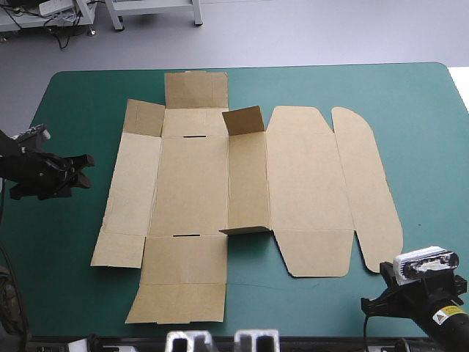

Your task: Fold the box

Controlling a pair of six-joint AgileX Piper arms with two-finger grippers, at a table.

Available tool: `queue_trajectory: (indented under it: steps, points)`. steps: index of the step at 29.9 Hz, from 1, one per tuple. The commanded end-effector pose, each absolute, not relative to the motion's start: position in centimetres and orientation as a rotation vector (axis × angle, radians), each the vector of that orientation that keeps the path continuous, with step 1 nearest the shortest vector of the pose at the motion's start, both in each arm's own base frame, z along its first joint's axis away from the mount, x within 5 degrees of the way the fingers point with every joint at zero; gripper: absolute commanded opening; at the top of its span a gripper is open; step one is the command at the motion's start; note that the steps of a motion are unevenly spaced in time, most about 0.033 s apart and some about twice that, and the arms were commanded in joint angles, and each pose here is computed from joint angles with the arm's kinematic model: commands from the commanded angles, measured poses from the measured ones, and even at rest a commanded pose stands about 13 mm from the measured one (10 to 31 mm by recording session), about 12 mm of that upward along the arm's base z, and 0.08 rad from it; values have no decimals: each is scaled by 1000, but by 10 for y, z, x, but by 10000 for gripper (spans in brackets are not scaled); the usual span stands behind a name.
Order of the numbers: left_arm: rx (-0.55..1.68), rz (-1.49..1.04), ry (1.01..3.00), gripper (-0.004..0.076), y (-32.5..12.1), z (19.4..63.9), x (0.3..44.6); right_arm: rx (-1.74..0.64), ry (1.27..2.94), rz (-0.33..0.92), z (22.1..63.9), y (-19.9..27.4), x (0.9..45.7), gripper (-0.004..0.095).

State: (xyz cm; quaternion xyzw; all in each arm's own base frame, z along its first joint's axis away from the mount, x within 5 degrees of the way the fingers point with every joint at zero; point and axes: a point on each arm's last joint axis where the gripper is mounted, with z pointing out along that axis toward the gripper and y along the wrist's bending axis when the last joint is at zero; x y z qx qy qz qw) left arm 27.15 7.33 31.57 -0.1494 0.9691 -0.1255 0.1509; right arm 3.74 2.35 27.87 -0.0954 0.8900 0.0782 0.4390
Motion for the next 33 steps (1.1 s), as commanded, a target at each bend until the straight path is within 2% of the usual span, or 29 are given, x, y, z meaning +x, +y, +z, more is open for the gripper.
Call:
queue_trajectory:
  steps: [1,15,22,27,33]
  points:
    - [-357,-529,2756,328,66,320,280,-224,2148,195,289,24,41,-18]
    - [-275,-656,2923,328,72,267,306,-224,2148,195,289,24,41,-18]
    - [-268,-713,2943,328,71,255,312,-224,2148,195,289,24,41,-18]
    - [-230,-790,2983,328,59,238,312,-224,2148,195,289,24,41,-18]
    - [-114,-938,2929,328,34,234,314,-224,2148,195,289,24,41,-18]
